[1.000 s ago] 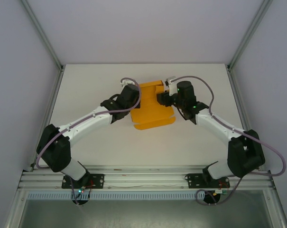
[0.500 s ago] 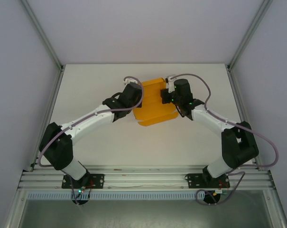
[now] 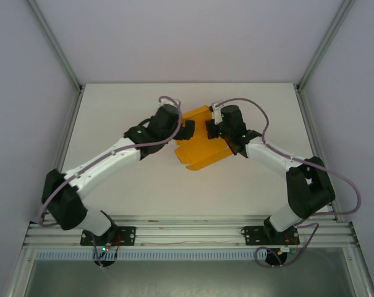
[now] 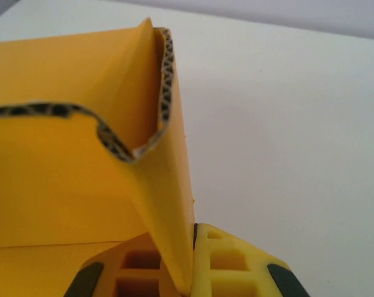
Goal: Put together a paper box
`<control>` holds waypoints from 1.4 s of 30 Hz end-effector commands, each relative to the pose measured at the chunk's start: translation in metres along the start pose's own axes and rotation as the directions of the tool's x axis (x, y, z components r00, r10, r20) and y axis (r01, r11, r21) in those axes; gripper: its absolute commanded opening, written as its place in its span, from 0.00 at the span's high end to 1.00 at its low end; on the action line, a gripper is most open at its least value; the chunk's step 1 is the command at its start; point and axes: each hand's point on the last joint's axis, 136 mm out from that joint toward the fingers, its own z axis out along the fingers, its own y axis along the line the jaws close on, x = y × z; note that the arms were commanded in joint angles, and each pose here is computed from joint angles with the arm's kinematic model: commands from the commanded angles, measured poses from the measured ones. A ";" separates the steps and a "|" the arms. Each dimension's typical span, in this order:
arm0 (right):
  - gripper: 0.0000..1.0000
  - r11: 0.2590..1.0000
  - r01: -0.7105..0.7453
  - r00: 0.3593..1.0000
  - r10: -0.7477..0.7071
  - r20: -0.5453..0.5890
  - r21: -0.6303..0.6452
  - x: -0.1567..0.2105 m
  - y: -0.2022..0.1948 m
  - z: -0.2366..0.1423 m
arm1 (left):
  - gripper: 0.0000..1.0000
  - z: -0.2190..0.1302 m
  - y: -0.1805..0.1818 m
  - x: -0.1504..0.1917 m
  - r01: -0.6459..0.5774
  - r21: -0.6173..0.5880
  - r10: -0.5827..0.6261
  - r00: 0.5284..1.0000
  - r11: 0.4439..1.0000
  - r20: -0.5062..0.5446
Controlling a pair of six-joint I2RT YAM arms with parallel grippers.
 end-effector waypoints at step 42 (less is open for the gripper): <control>1.00 0.850 -0.286 0.955 0.215 0.203 0.443 -0.037 -0.020 0.014 | 0.72 0.028 -0.099 -0.003 0.379 0.658 -0.214 0.923 0.651 -0.319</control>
